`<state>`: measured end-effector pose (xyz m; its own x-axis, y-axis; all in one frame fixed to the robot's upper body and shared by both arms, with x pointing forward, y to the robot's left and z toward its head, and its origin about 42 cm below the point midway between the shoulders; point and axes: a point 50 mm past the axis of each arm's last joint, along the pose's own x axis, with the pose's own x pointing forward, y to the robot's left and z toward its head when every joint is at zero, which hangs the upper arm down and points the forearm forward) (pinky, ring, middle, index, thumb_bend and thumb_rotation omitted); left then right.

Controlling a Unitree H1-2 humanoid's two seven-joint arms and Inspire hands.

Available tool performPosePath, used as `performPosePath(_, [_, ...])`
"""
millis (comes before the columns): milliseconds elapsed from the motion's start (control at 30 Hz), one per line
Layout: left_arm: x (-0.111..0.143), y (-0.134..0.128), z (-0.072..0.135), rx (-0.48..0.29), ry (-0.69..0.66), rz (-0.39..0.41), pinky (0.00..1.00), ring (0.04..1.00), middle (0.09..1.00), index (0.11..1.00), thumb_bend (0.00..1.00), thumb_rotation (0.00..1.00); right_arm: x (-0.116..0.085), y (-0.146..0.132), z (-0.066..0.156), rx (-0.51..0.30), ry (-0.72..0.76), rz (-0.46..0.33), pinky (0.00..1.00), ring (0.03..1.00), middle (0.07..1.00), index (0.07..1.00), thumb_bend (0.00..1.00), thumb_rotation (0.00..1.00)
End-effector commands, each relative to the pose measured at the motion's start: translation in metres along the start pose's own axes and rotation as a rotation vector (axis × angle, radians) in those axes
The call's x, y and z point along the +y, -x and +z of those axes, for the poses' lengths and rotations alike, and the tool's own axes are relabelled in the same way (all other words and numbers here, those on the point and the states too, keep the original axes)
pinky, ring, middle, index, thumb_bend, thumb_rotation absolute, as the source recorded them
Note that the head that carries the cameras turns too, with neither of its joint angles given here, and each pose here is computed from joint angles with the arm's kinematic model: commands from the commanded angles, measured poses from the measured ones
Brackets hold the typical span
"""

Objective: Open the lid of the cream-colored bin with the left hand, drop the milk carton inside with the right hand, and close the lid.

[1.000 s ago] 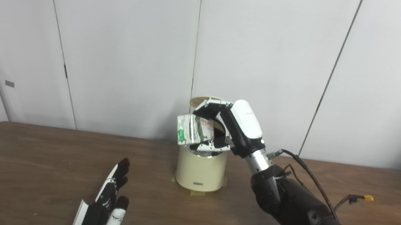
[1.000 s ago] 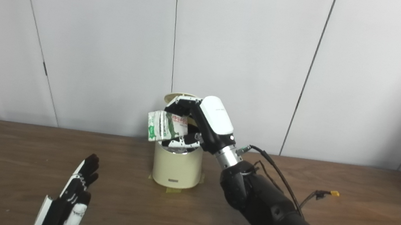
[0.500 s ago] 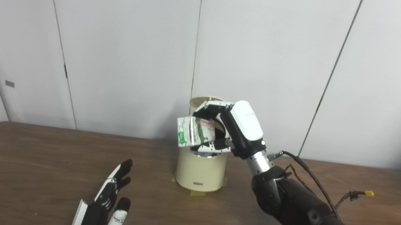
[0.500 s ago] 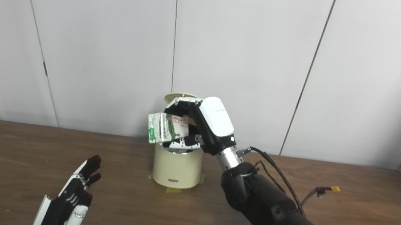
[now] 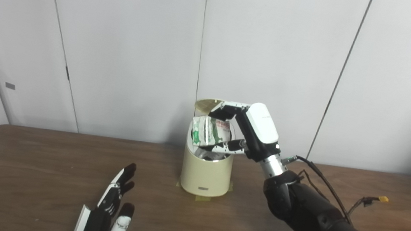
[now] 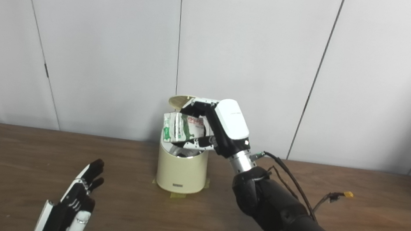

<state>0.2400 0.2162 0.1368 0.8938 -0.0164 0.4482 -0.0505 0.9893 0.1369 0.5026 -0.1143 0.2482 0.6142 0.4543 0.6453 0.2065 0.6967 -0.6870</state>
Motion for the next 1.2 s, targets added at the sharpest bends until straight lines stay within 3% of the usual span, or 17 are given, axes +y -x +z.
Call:
performPosePath(0, [-0.014, 0.056, -0.018, 0.142, 0.007, -0.003, 0.92, 0.957, 0.949, 0.936, 0.5, 0.79, -0.029, -0.046, 0.013, -0.085, -0.007, -0.116, 0.45, 0.463, 0.495, 0.467, 0.52, 0.0])
performPosePath(1167, [-0.019, 0.058, -0.015, 0.14, -0.008, 0.0, 0.9, 0.945, 0.943, 0.928, 0.5, 0.81, -0.004, -0.039, 0.021, -0.021, -0.084, -0.098, 0.44, 0.459, 0.493, 0.472, 0.52, 0.0])
